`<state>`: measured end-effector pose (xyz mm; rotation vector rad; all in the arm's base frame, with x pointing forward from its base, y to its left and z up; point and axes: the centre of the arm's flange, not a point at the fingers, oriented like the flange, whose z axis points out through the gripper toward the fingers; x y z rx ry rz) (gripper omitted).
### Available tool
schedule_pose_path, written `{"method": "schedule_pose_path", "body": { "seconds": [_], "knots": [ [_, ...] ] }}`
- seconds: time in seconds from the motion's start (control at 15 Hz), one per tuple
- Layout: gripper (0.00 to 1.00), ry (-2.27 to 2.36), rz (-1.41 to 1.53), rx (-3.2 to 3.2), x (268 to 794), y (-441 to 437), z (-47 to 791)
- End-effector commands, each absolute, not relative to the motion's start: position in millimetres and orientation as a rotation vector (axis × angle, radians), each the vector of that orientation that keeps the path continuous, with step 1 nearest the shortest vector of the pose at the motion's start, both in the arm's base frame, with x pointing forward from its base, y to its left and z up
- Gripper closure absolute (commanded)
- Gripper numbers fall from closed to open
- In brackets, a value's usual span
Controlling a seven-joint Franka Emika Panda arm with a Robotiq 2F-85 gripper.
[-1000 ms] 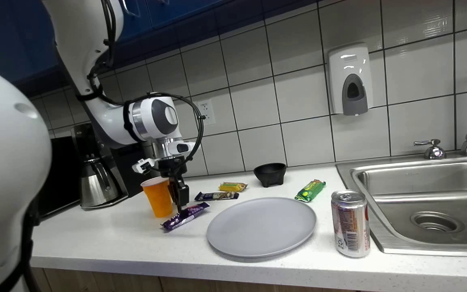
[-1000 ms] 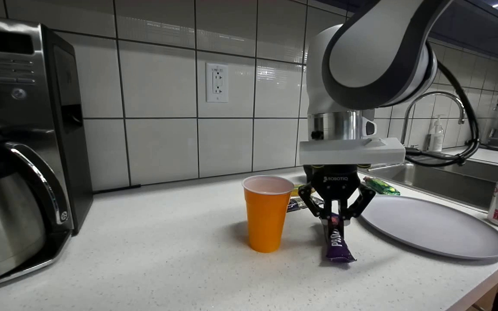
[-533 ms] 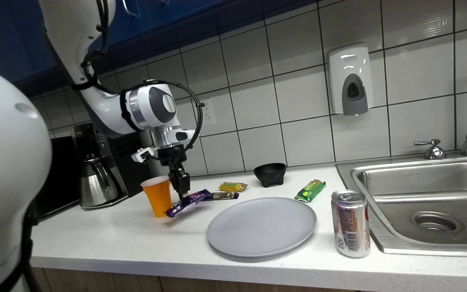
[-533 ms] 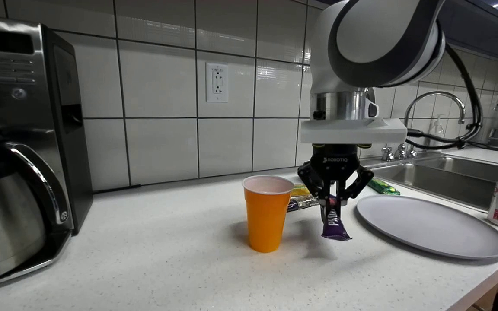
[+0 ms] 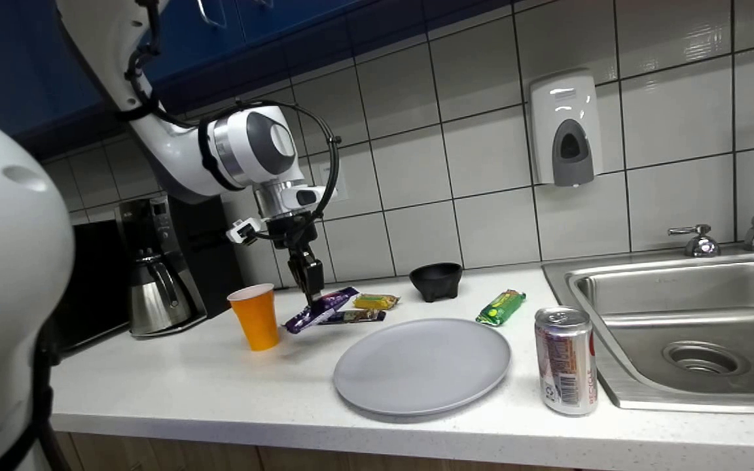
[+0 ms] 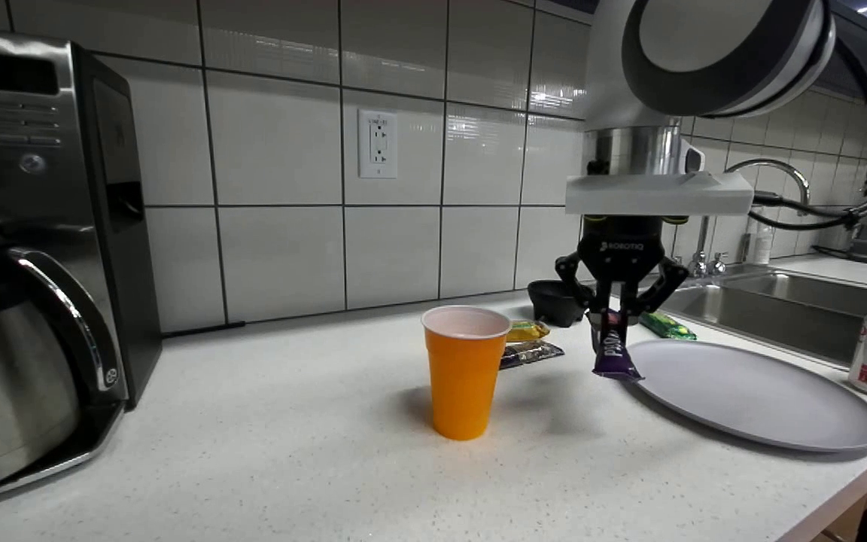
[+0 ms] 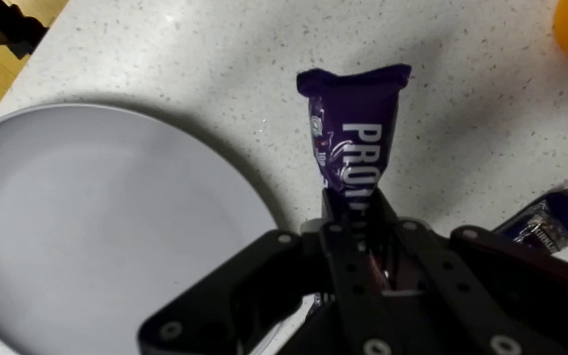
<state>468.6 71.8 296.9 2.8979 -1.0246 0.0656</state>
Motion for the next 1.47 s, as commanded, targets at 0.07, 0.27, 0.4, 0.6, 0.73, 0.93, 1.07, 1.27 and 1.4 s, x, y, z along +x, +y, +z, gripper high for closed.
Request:
{"method": "schedule_pose_path", "body": {
  "seconds": [0.07,0.27,0.4,0.6,0.73,0.93,1.07,1.27,1.4],
  "knots": [
    [0.96,-1.081,0.096,2.845,444.2,39.3,313.9],
    [0.96,-1.097,0.102,2.822,434.6,20.8,317.0],
    [0.96,-1.113,0.099,2.81,426.6,9.4,318.8],
    [0.96,-1.142,0.101,2.79,416.0,-7.7,322.4],
    [0.96,-1.165,0.107,2.769,408.2,-20.0,325.1],
    [0.96,-1.208,0.106,2.729,395.1,-43.0,328.9],
    [0.96,-1.231,0.108,2.701,390.0,-58.3,330.3],
    [0.96,-1.266,0.106,2.67,385.6,-78.2,327.6],
    [0.96,-1.286,0.09,2.661,384.2,-89.6,320.4]
  ]
}}
